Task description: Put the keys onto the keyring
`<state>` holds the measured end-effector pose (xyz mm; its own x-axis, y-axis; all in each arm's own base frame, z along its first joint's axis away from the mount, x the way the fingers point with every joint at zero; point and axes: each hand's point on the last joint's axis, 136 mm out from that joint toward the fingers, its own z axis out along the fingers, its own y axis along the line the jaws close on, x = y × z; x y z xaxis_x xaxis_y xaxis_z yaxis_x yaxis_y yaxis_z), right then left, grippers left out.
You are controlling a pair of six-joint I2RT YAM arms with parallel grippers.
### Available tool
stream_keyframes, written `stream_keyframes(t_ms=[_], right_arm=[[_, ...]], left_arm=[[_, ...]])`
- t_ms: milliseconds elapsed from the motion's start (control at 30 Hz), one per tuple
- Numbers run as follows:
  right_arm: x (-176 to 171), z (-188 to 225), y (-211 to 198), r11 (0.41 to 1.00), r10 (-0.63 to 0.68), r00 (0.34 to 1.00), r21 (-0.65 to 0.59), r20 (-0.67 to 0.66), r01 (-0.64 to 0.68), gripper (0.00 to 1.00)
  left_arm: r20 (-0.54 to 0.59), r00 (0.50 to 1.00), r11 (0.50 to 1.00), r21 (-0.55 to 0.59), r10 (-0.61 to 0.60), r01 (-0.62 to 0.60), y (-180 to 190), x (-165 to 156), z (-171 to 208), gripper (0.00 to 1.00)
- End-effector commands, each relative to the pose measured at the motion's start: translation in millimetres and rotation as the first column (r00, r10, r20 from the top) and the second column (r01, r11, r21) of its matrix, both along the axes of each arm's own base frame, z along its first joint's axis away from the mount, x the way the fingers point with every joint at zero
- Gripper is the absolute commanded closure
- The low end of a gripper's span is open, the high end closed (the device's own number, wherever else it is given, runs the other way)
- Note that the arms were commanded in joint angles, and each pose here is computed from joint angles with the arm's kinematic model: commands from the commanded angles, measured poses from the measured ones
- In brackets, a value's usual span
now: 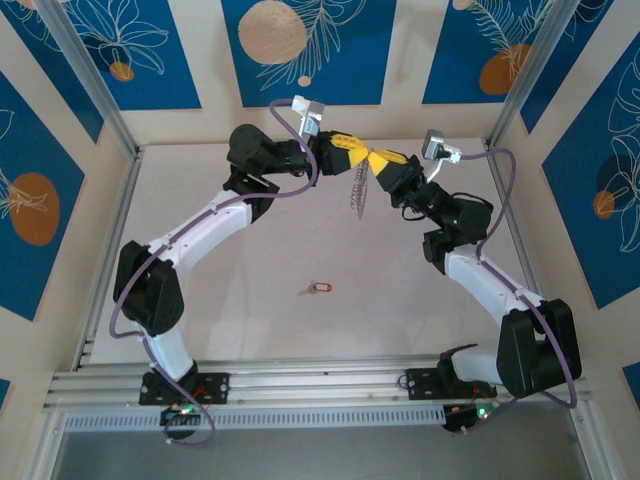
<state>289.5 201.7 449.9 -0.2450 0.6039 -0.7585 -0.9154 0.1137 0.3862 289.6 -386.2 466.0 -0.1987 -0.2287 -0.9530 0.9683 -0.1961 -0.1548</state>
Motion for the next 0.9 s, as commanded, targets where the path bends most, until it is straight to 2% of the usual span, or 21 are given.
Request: stream_keyframes(t_ms=[0, 133, 167, 233, 300, 367, 467, 600, 733, 867], right_arm=[[-9, 13, -1, 1.000, 0.008, 0.999, 0.025, 0.048, -0.009, 1.00], [-7, 14, -2, 1.000, 0.007, 0.999, 0.025, 0.039, -0.008, 0.99], [-7, 14, -3, 1.000, 0.006, 0.999, 0.025, 0.034, -0.007, 0.92], [-4, 13, -6, 1.000, -0.003, 1.000, 0.021, 0.015, 0.003, 0.66], [-2, 10, -12, 1.000, -0.023, 1.000, 0.015, -0.014, 0.024, 0.49], [-1, 6, -19, 0.999, -0.051, 0.998, 0.002, -0.041, 0.051, 0.42], [-1, -9, -30, 0.992, -0.120, 0.987, -0.038, -0.103, 0.117, 0.39], [3, -41, -41, 0.975, -0.212, 0.949, -0.114, -0.232, 0.190, 0.37], [7, -81, -41, 0.967, -0.237, 0.899, -0.178, -0.367, 0.182, 0.37], [10, -124, -35, 0.960, -0.251, 0.835, -0.238, -0.490, 0.149, 0.37]], left_arm=[[0.064, 0.998, 1.000, -0.006, -0.026, 0.026, -3, -9, 7, 1.00], [0.082, 0.997, 1.000, 0.006, -0.012, 0.012, -3, -12, 2, 1.00], [0.087, 0.996, 1.000, 0.007, -0.006, 0.005, -3, -12, 1, 1.00], [0.104, 0.994, 1.000, 0.010, 0.028, -0.029, -1, -12, -1, 1.00], [0.128, 0.989, 0.997, 0.013, 0.074, -0.076, 3, -11, -3, 1.00], [0.157, 0.978, 0.990, 0.020, 0.135, -0.140, 7, -9, -7, 1.00], [0.220, 0.946, 0.968, 0.021, 0.239, -0.249, 18, -8, -12, 1.00], [0.298, 0.876, 0.918, -0.006, 0.379, -0.396, 36, -8, -17, 1.00], [0.387, 0.779, 0.863, -0.106, 0.494, -0.494, 58, -20, -20, 1.00], [0.453, 0.719, 0.838, -0.133, 0.527, -0.530, 67, -36, -21, 1.00]])
